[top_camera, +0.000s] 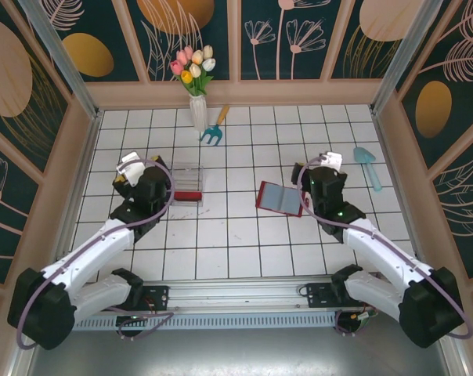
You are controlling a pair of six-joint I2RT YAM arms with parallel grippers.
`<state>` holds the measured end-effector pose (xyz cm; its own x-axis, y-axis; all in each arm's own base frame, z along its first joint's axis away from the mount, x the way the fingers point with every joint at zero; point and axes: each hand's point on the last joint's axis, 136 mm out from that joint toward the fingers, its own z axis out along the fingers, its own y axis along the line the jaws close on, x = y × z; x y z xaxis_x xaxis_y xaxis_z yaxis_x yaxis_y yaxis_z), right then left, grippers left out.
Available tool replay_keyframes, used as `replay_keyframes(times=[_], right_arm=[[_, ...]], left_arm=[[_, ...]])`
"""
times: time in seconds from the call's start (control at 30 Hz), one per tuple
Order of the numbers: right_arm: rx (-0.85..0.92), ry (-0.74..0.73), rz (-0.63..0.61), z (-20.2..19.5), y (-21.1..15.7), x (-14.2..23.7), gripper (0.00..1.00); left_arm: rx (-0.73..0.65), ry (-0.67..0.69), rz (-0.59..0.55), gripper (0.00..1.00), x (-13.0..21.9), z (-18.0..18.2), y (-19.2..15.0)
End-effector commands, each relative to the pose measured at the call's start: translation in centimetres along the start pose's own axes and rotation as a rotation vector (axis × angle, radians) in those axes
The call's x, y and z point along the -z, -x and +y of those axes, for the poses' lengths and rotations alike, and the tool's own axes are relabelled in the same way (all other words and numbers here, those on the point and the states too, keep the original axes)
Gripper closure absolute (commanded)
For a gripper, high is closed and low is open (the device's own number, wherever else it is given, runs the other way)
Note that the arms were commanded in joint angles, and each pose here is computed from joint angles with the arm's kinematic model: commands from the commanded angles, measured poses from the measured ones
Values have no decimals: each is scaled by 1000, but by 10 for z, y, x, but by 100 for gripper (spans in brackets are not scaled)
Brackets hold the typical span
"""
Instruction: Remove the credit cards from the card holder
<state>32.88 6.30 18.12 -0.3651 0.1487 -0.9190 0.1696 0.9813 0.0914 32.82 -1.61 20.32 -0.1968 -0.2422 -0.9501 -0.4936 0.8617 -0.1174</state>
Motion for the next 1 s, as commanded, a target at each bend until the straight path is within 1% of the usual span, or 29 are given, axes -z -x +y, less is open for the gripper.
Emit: replay_keyframes(times=[0.0,0.07,0.13,0.2,0.27,0.37,0.4,0.47,0.5,0.53,0.6,0.63,0.73,0.83,0.97], right_arm=[[18,-155,-142,-39,25,-7,1],[10,-204,-157,-61,19,-17,1],[1,-213,-168,-76,12,-27,1],[5,-200,-195,-85,7,-34,1],[-18,-181,-213,-94,2,-42,1],[-49,-136,-245,-99,1,-52,1],[-45,-128,-249,-99,-1,-56,1],[-31,-114,-226,-97,-10,-68,1],[-26,-113,-222,-96,-10,-73,1],[-25,-80,-210,-91,-10,-78,1],[7,-3,-226,-79,-13,-79,1],[14,10,-232,-77,-17,-80,1],[-23,66,-224,-81,-20,-79,1],[19,155,-233,-68,-27,-76,1],[26,163,-228,-65,-28,-77,1]], left_arm=[[-119,62,-89,1,-23,14,12],[-95,34,-91,1,-39,21,4],[-66,17,-111,1,-50,29,0],[-76,-32,-134,1,-59,29,-4],[-93,-52,-131,1,-67,32,-17],[-89,-84,-168,1,-68,36,-27],[-86,-92,-190,1,-66,37,-26],[-100,-100,-181,1,-70,36,-27],[-106,-117,-189,1,-69,34,-26],[-121,-158,-200,1,-68,31,-27],[-107,-187,-211,1,-69,31,-29],[-102,-210,-207,1,-72,29,-33],[-101,-286,-191,1,-76,25,-42],[-101,-289,-184,1,-77,25,-43],[-100,-291,-189,1,-76,26,-42]])
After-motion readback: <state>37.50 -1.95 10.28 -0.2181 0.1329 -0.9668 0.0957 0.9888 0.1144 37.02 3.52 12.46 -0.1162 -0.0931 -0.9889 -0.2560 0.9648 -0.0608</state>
